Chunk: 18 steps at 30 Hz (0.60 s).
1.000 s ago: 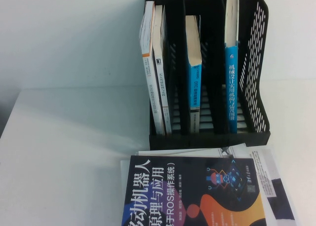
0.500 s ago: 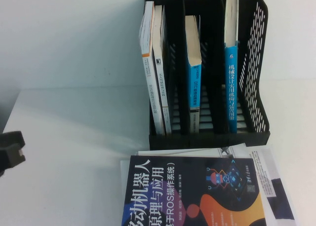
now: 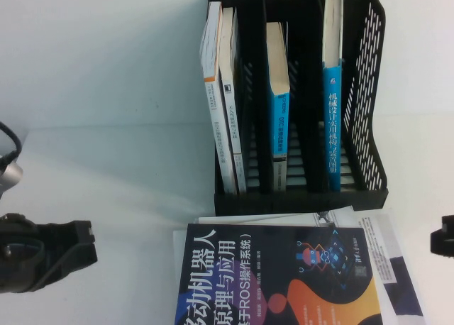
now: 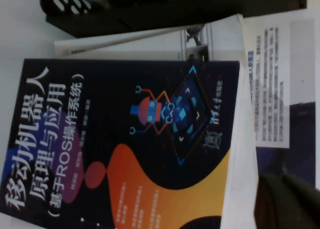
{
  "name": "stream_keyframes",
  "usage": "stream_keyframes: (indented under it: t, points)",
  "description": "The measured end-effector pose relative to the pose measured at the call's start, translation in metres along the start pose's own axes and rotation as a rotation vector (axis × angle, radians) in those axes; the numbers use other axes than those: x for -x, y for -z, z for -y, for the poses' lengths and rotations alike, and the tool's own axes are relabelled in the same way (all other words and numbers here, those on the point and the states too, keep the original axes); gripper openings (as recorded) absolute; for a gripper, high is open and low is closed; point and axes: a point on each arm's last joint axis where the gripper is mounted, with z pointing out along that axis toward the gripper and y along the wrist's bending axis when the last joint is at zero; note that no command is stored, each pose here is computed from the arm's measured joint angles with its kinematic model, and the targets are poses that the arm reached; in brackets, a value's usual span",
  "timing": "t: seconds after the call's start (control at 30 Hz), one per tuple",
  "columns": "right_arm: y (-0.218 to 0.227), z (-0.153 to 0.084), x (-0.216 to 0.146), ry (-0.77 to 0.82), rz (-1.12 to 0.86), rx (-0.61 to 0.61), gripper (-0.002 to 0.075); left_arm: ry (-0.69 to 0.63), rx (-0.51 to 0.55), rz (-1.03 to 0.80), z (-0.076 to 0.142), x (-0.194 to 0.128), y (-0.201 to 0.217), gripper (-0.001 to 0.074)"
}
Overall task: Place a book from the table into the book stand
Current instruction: Push book with right arm
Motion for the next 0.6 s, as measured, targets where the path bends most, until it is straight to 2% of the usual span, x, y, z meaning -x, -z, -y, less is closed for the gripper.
stream_keyframes:
  t: [0.27, 0.6]
  points:
    - [-0.048, 0.012, 0.001, 0.016, -0.197, -0.016, -0.0003, 0.041, 0.030, -0.081, -0.008, 0.003, -0.023, -0.0004]
    - [-0.088, 0.017, 0.000, 0.010, -0.313, 0.065, -0.0003, 0.078, 0.026, -0.149, -0.013, 0.004, -0.042, -0.0004]
